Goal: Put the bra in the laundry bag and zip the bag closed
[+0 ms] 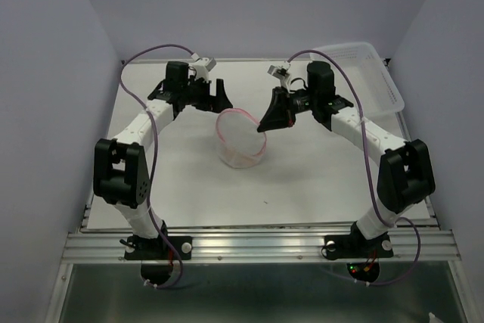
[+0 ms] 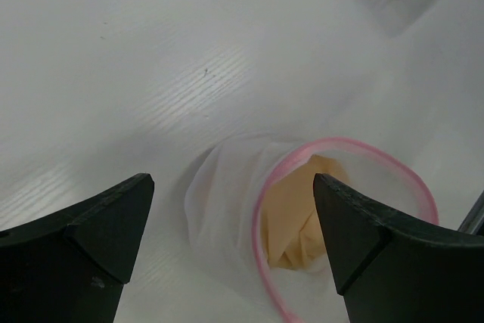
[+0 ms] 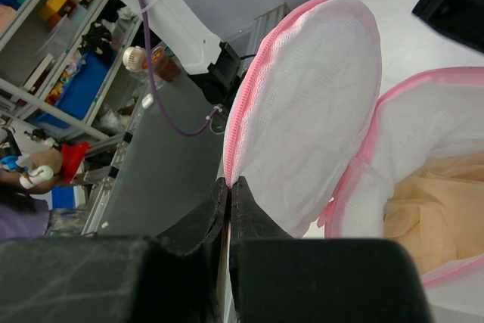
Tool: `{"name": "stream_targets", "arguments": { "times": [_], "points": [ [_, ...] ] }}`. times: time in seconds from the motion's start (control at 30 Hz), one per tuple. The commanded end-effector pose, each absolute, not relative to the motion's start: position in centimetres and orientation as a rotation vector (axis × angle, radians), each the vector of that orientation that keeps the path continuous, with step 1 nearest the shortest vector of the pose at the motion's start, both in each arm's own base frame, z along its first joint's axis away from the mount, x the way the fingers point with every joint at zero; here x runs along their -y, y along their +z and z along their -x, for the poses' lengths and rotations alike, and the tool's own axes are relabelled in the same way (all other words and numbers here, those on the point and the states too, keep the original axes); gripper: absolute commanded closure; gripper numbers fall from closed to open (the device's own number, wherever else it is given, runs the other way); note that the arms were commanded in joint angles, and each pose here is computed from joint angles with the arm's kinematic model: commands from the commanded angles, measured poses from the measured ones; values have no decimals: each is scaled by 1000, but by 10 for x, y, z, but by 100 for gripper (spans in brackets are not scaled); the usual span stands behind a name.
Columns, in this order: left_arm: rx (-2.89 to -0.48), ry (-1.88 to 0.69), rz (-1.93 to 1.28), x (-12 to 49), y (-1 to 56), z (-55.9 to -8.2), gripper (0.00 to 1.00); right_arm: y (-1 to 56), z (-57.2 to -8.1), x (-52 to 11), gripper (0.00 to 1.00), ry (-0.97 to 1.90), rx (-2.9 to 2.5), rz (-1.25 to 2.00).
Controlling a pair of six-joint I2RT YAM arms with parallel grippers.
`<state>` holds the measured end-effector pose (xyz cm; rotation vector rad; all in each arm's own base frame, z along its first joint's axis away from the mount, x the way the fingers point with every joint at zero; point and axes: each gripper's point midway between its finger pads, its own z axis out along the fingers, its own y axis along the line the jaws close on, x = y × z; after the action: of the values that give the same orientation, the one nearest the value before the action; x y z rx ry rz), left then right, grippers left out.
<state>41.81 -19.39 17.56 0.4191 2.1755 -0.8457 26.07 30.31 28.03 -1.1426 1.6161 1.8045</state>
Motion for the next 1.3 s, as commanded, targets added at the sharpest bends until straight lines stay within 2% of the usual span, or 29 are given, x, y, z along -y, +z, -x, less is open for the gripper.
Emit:
{"name": "stream_targets", "arguments": {
  "times": [0.0, 0.17, 0.23, 0.27, 0.47, 0.53, 0.57, 0.63, 0.97, 1.27],
  "points": [
    [-2074, -732, -620, 212, 196, -404, 1, 297, -252, -298, 99, 1777, -1524, 1204],
    [-2061, -771, -631, 215, 183, -394, 1, 294, -251, -298, 99, 1778, -1528, 1202],
    [-2113, -747, -593, 211, 170, -398, 7, 296, -251, -297, 99, 1781, -1523, 1208],
    [-2130, -719, -570, 208, 166, -400, 17, 296, -251, -297, 99, 1783, -1525, 1207],
    [-2128, -718, -542, 207, 168, -400, 53, 293, -247, -295, 99, 1788, -1524, 1212],
    [-2118, -732, -536, 208, 172, -398, 73, 292, -249, -296, 99, 1781, -1536, 1197],
    [-2108, -740, -539, 208, 174, -395, 88, 292, -250, -297, 99, 1778, -1540, 1192],
    [-2126, -758, -498, 208, 169, -390, 100, 295, -257, -296, 99, 1758, -1551, 1168],
    [-2113, -804, -281, 199, 167, -366, 100, 281, -308, -305, 99, 1810, -1693, 1033],
    [-2163, -765, 47, 179, 155, -359, 100, 252, -334, -310, 89, 1822, -1833, 885]
  ]
}}
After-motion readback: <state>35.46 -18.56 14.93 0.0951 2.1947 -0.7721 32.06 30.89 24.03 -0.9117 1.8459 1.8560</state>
